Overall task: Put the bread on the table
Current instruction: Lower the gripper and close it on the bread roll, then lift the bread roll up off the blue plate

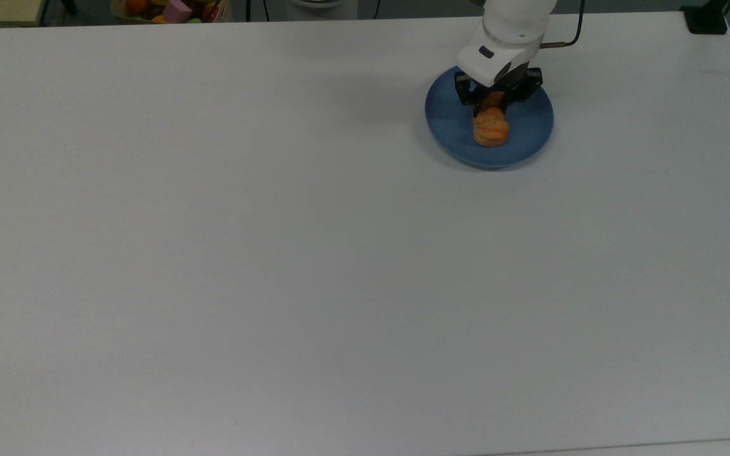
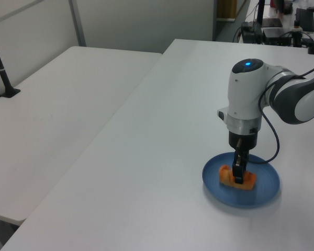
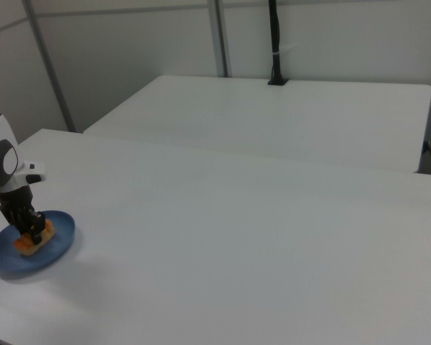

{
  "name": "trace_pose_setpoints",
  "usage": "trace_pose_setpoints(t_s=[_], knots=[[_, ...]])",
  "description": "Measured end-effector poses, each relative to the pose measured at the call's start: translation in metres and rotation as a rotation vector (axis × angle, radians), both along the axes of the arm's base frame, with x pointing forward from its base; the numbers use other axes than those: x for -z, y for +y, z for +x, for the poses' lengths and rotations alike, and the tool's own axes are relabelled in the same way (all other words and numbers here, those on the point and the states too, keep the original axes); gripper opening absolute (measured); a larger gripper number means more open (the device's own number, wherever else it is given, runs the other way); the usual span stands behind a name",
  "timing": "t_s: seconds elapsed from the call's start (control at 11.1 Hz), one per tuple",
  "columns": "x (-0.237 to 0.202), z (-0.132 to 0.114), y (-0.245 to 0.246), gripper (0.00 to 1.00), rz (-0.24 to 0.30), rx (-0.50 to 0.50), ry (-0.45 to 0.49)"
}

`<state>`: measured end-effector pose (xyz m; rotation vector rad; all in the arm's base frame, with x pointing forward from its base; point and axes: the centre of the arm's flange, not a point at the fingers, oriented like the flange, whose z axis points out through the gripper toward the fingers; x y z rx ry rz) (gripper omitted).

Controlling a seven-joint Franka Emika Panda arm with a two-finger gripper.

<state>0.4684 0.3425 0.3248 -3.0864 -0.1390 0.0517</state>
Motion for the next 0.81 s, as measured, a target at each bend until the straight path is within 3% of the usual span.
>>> trace_pose_setpoints(t_s=[0.27, 0.81], knots=[[-0.002, 0.0, 0.0, 0.29, -0.005, 0.002, -0.005], [-0.065, -0.003, -0.012, 0.29, -0.093, 0.004, -0.003]])
